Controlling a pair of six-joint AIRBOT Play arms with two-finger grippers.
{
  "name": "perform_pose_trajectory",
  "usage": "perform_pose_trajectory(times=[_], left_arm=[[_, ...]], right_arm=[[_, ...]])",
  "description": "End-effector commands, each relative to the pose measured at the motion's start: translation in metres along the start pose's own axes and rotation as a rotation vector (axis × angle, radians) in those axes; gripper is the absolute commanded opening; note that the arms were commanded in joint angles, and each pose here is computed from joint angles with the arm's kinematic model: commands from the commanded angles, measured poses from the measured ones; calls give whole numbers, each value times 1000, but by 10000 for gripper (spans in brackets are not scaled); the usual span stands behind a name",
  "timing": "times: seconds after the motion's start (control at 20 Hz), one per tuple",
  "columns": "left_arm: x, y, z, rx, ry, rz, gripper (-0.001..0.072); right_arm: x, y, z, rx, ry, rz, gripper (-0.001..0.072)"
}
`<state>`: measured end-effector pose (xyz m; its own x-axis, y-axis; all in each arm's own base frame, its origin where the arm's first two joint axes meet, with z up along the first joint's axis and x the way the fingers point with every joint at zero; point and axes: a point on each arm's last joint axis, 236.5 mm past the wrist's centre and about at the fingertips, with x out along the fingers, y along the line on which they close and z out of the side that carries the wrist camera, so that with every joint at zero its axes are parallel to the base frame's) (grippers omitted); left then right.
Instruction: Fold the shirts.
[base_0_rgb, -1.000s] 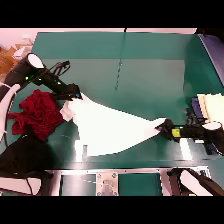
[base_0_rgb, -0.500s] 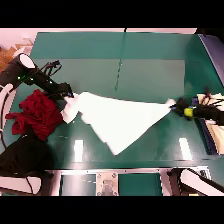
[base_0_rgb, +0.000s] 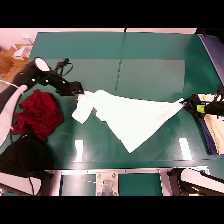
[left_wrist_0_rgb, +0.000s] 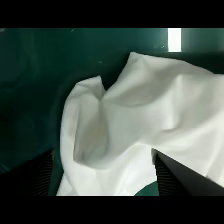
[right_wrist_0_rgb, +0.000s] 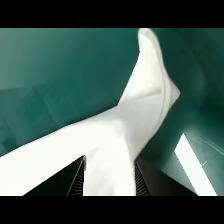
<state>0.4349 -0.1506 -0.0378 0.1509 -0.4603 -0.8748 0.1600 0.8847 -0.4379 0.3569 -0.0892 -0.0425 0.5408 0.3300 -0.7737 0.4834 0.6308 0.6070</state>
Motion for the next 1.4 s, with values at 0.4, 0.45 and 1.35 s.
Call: perform_pose_trajectory(times=[0.4, 0.45, 1.35], left_arm=[[36, -7, -31, 105, 154, -41, 28], [36, -7, -33, 111, 161, -44, 28], [17, -10, -29, 162, 152, -19, 27]], right_arm=[[-18, -7, -128, 142, 302, 6, 361], [-14, -6, -147, 146, 325, 0, 383], [54, 83, -349, -170, 607, 141, 12]])
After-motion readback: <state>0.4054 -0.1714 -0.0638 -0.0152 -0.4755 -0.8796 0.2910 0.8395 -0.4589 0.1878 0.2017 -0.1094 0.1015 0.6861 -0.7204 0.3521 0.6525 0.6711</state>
